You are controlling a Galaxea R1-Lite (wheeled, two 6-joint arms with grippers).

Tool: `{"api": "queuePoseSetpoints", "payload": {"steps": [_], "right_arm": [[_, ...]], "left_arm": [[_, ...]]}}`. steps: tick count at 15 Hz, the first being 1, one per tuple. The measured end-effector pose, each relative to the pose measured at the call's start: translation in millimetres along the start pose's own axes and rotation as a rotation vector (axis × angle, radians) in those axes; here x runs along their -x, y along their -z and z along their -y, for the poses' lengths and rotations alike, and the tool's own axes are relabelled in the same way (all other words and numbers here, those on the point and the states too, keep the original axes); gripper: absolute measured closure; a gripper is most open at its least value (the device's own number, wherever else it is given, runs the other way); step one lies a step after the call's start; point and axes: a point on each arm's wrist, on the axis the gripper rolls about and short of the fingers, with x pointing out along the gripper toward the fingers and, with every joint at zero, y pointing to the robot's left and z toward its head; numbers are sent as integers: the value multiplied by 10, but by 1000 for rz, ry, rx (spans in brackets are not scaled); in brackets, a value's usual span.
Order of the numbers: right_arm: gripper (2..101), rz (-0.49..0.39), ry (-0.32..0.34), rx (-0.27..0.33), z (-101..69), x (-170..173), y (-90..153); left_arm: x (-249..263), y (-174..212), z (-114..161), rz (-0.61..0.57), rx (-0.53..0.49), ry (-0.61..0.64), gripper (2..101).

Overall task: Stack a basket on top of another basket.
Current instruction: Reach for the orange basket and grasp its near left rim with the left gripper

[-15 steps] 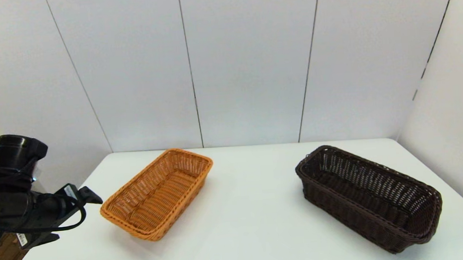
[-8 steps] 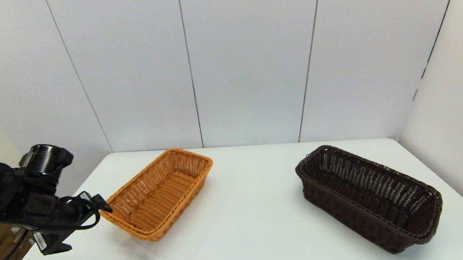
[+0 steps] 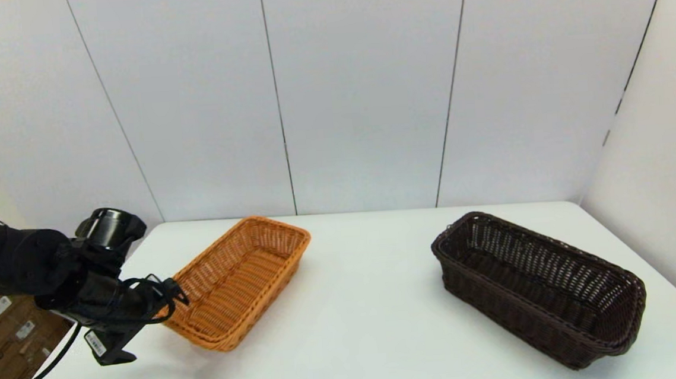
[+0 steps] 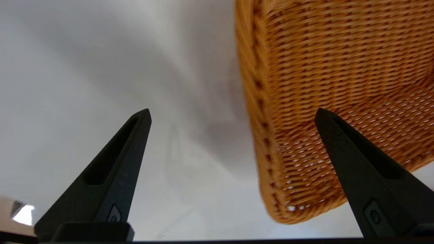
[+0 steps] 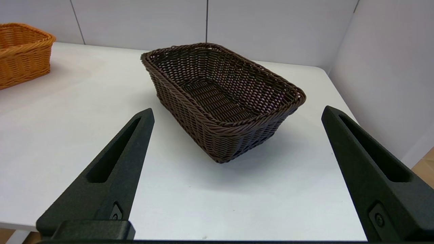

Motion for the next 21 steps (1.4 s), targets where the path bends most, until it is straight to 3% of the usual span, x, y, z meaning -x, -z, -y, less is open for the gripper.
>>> {"api": "queuePoseSetpoints", "payload": {"steps": [13, 21], "right_arm": [[43, 0, 0, 0, 0, 0, 0], [43, 0, 1, 0, 0, 0, 0]], "left_arm": [[-433, -137, 270, -32, 34, -33, 54], [-648, -14, 422, -68, -17, -51, 54]]}}
